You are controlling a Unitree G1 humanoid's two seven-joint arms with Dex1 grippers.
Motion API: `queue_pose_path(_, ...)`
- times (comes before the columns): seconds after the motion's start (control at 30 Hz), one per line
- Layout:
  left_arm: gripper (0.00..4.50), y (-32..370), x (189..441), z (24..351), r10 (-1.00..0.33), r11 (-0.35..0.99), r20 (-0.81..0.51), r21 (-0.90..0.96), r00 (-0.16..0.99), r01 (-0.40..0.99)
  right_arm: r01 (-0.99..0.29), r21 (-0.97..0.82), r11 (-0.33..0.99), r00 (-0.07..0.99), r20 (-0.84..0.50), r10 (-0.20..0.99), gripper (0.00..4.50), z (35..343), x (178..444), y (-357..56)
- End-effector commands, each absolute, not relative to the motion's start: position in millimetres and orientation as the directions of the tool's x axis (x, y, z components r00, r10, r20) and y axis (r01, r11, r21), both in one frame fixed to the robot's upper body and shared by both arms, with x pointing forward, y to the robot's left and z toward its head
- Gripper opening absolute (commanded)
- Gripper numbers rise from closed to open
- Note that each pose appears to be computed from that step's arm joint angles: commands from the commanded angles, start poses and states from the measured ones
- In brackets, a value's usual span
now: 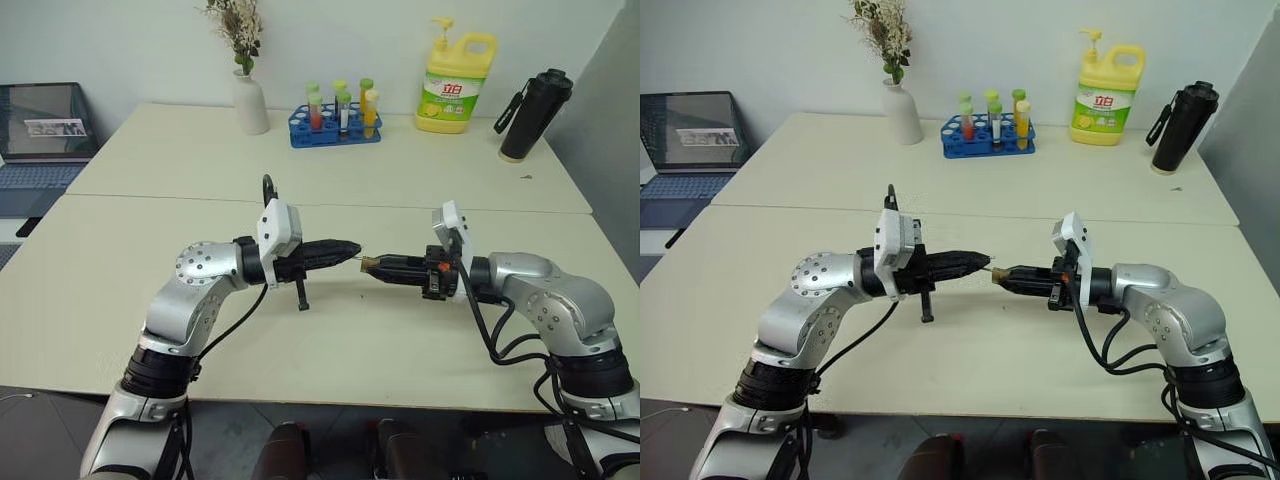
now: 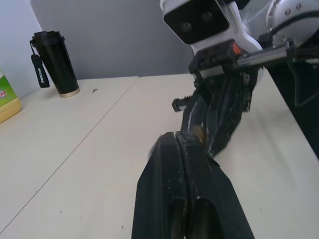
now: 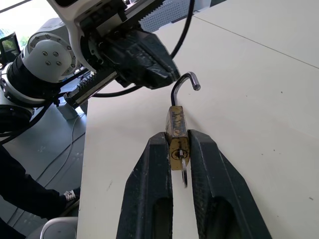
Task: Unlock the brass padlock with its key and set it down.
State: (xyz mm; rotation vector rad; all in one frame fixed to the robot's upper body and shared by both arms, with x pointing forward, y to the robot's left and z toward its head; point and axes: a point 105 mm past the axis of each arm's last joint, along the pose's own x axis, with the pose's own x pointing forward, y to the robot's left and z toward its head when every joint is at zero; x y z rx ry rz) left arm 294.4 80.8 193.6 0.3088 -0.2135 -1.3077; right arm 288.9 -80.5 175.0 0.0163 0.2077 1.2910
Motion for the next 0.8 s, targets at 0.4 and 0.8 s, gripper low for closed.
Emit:
queue_pose_path(0.4, 3.20, 132.6, 255.6, 147.9, -0.910, 0.039, -0.333, 0.524, 0.246, 0.851, -0.920, 0.271, 0.285, 0.221, -0.243, 0.945, 0.15, 158.8, 285.3, -84.5)
queue_pose_path(0.8, 4.50, 124.9, 246.3, 144.1, -0.903, 0.039, -0.333, 0.564, 0.270, 0.825, -0.813, 0.438, 0.384, 0.220, -0.379, 0.899, 0.15, 116.3, 295.6, -69.4)
